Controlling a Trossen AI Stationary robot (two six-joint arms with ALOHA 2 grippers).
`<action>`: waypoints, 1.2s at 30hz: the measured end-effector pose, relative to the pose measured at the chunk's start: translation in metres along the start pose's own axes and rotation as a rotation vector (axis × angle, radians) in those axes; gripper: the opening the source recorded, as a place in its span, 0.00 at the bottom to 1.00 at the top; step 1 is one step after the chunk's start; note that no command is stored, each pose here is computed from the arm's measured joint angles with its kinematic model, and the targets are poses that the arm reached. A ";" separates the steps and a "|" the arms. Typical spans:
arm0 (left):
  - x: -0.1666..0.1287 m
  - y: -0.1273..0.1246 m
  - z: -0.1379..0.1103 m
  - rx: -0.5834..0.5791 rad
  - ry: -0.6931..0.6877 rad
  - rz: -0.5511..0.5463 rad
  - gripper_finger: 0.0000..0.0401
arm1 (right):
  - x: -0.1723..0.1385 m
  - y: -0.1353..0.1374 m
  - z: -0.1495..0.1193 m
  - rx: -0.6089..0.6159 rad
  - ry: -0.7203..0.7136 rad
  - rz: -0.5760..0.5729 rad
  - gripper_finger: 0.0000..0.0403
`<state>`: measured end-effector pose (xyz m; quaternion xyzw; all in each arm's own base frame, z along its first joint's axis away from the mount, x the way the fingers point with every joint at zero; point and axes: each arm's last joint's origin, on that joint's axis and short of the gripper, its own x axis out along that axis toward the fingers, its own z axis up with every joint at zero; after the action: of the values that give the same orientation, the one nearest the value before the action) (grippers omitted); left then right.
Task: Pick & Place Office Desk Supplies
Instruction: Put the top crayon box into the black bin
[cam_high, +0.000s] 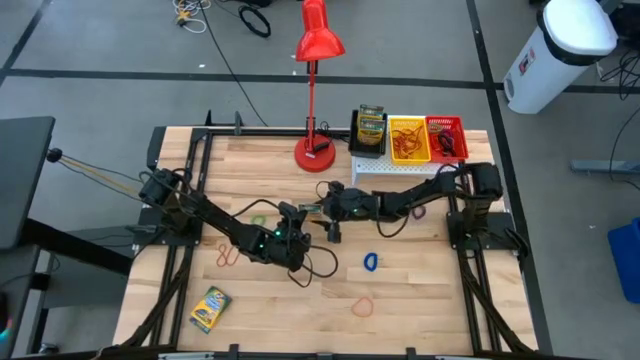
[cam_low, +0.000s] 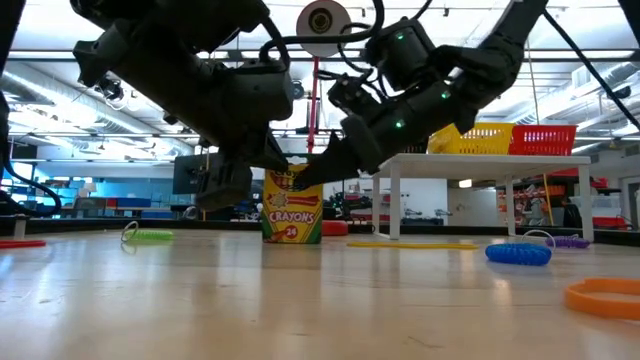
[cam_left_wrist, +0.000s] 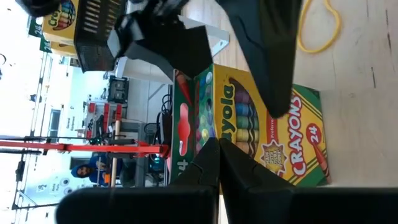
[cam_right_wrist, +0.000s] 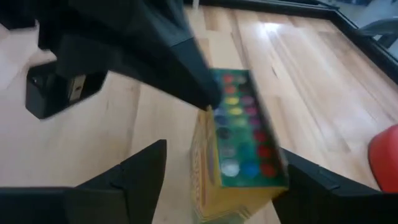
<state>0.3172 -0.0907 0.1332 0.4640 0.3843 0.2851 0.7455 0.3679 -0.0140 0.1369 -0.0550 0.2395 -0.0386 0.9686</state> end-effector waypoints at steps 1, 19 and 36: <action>0.000 0.000 0.000 -0.004 -0.002 -0.001 0.01 | 0.002 0.000 0.000 -0.008 0.001 -0.002 0.63; -0.005 -0.002 0.003 -0.026 -0.038 -0.039 0.21 | 0.003 -0.001 0.005 -0.035 -0.013 -0.003 0.26; -0.065 0.039 -0.011 -0.252 -0.151 -0.249 0.64 | 0.003 0.000 0.005 -0.040 -0.010 0.012 0.28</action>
<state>0.2695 -0.1205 0.1858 0.3360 0.3428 0.2010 0.8539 0.3725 -0.0138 0.1396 -0.0733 0.2355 -0.0275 0.9687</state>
